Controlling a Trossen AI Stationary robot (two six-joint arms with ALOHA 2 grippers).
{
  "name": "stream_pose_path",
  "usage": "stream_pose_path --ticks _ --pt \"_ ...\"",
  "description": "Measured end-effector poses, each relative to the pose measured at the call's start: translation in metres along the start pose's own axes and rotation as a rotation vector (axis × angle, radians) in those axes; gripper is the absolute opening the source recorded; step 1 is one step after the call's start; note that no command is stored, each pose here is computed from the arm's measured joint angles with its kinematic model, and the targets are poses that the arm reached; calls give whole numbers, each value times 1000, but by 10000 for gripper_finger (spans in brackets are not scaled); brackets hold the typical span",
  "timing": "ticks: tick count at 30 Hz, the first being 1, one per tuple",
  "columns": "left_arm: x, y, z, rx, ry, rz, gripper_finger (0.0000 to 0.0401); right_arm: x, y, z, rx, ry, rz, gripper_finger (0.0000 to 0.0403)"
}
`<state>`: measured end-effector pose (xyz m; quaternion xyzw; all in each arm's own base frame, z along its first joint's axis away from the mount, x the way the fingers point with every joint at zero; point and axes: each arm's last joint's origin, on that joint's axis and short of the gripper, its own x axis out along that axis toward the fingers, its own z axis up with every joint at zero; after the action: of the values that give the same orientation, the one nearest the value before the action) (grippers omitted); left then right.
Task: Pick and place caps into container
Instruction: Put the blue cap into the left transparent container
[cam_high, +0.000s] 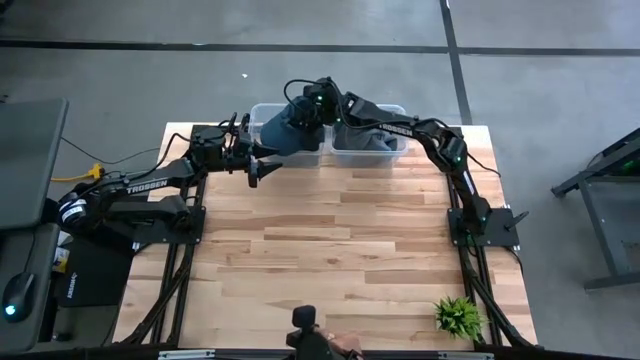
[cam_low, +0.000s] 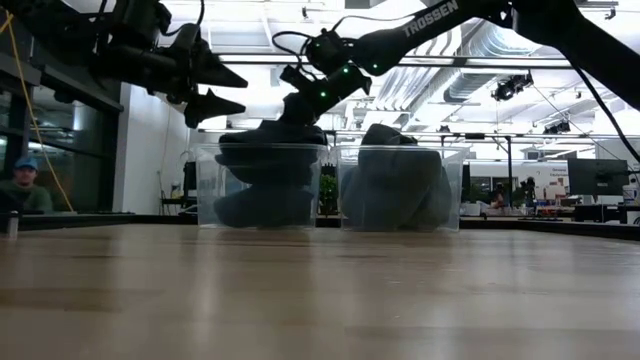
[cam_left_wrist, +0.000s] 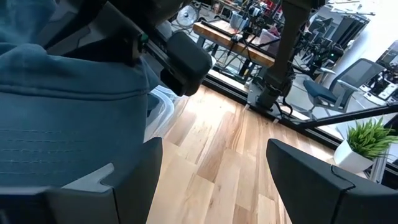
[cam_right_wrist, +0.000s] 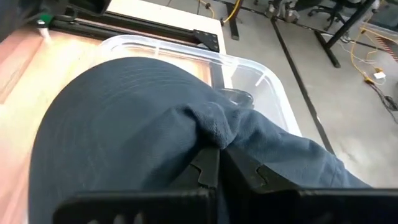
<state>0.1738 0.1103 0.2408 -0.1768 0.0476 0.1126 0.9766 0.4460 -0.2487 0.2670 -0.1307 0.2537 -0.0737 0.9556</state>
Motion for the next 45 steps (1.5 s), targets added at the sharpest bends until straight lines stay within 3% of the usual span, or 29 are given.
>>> stream_pose_path --ticks 5,14,20,25,32,45 --pt "0 -1 0 0 5 -19 286 0 -1 1 21 -2 -13 39" --pt "0 -1 0 0 6 -21 286 -20 -3 17 36 -40 -18 135" --pt "0 -1 0 0 7 -22 286 -43 -2 29 39 -6 6 161" --pt "0 -1 0 0 7 -22 286 -60 4 32 12 71 53 134" --pt "0 -1 0 0 7 -23 286 -60 28 28 -106 180 159 11" --pt "0 -1 0 -8 8 -24 286 -30 75 21 -339 206 53 1"
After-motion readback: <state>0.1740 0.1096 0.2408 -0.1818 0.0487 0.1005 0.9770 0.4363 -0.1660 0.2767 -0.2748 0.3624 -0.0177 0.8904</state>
